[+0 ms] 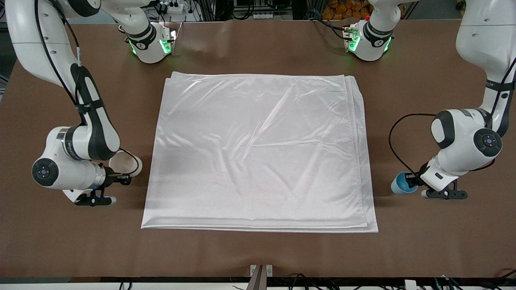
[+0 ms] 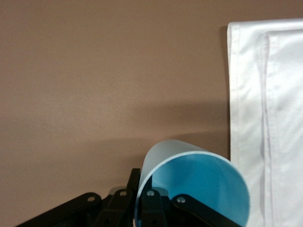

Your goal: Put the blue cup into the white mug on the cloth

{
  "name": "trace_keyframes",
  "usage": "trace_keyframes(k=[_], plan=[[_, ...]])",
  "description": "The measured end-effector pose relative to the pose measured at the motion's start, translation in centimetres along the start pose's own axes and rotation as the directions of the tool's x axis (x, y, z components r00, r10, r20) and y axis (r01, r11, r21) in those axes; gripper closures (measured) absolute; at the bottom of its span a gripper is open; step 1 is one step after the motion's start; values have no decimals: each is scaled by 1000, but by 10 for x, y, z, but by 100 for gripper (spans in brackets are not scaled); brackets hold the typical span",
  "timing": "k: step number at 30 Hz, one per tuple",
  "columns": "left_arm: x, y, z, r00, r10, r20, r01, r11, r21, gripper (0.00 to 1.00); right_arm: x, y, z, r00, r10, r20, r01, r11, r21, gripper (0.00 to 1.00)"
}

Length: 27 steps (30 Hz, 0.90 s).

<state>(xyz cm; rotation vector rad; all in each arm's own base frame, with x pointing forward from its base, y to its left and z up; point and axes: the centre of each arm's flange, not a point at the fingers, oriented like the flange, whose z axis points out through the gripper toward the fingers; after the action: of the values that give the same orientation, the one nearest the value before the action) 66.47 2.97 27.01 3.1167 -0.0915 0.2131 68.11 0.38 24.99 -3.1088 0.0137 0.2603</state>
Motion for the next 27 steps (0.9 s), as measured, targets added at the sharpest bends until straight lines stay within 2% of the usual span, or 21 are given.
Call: trace_keyframes(k=[7,13,15,20,27], plan=[[3,4,-41,1000,19,2,-19,1000,6,96,0,-44,-20,997,70,22,-70,997,10,81],[3,15,-77,999,38,21,-38,999,5,96,-2,-73,-26,993,116,33,-119,986,116,81],[4,21,-90,999,47,25,-47,999,4,96,-3,-86,-28,990,135,38,-139,981,133,81],[7,33,-119,997,65,33,-65,998,1,96,-9,-136,-31,978,206,43,-210,969,130,81],[8,46,-144,996,85,40,-85,996,-3,96,-26,-222,-33,951,307,19,-307,943,128,81]])
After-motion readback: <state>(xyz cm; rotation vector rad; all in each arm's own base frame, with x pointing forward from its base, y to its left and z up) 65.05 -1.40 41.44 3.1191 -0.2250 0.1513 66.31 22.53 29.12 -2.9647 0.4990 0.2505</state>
